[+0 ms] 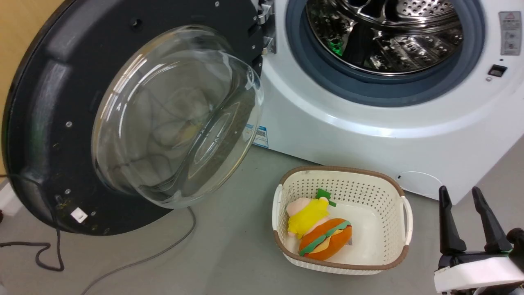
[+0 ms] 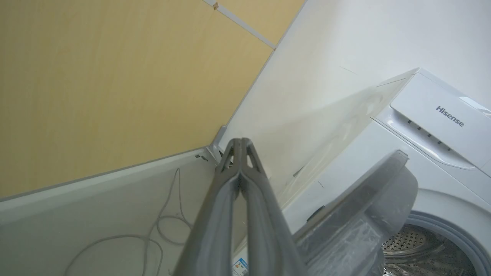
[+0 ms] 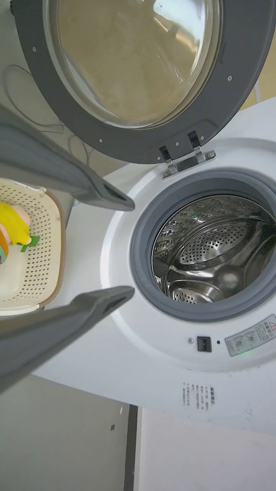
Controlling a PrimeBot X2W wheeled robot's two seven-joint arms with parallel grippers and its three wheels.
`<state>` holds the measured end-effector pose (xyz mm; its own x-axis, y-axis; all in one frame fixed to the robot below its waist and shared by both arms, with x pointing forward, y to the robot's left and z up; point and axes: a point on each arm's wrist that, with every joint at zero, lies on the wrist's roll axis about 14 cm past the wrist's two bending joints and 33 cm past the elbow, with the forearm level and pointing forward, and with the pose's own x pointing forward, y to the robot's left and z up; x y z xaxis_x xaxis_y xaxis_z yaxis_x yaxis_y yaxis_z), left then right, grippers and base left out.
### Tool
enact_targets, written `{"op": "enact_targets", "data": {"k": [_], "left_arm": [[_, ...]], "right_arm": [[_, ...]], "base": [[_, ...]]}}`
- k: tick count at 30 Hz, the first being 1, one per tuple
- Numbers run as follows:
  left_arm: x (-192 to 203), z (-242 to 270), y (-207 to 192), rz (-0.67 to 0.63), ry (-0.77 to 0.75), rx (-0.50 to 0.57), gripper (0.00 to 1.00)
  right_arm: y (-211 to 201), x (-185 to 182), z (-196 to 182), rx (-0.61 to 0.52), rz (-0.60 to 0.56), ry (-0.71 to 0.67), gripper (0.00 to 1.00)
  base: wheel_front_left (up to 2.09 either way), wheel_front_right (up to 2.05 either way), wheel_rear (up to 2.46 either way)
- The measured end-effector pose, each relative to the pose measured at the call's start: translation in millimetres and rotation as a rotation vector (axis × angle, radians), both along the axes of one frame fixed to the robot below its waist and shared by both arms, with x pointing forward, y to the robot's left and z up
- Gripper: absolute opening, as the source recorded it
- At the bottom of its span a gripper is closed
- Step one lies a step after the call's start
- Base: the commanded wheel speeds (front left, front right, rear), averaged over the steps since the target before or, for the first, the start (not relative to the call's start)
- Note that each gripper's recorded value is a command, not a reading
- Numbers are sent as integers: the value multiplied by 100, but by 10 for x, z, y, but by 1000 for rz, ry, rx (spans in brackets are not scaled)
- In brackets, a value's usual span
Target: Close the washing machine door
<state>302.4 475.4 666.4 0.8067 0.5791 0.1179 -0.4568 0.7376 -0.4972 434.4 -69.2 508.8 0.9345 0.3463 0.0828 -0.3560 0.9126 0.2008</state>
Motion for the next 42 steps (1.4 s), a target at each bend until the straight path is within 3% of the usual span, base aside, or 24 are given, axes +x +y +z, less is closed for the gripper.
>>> {"op": "enact_targets", "data": {"k": [3, 14, 24, 29, 30, 42], "left_arm": [[-5, -228, 4, -76, 80, -98, 0], [-120, -707, -176, -256, 274, -262, 0], [-300, -766, -497, -414, 369, -288, 0], [-422, -912, -963, -575, 474, -288, 0], [-437, -941, -1269, -679, 488, -298, 0], [-37, -1110, -2643, -1129, 443, -414, 0]], "right_arm": [[41, 28, -17, 13, 8, -1, 100], [106, 85, -53, 32, 18, -4, 100], [260, 137, -37, 74, 50, -12, 100], [346, 160, -27, 99, 67, -15, 100], [368, 171, -32, 108, 71, -15, 100], [161, 127, -47, 101, 21, -19, 100]], "base": [[0, 0, 0], [0, 0, 0], [0, 0, 0], [0, 0, 0], [0, 0, 0], [0, 0, 0]]}}
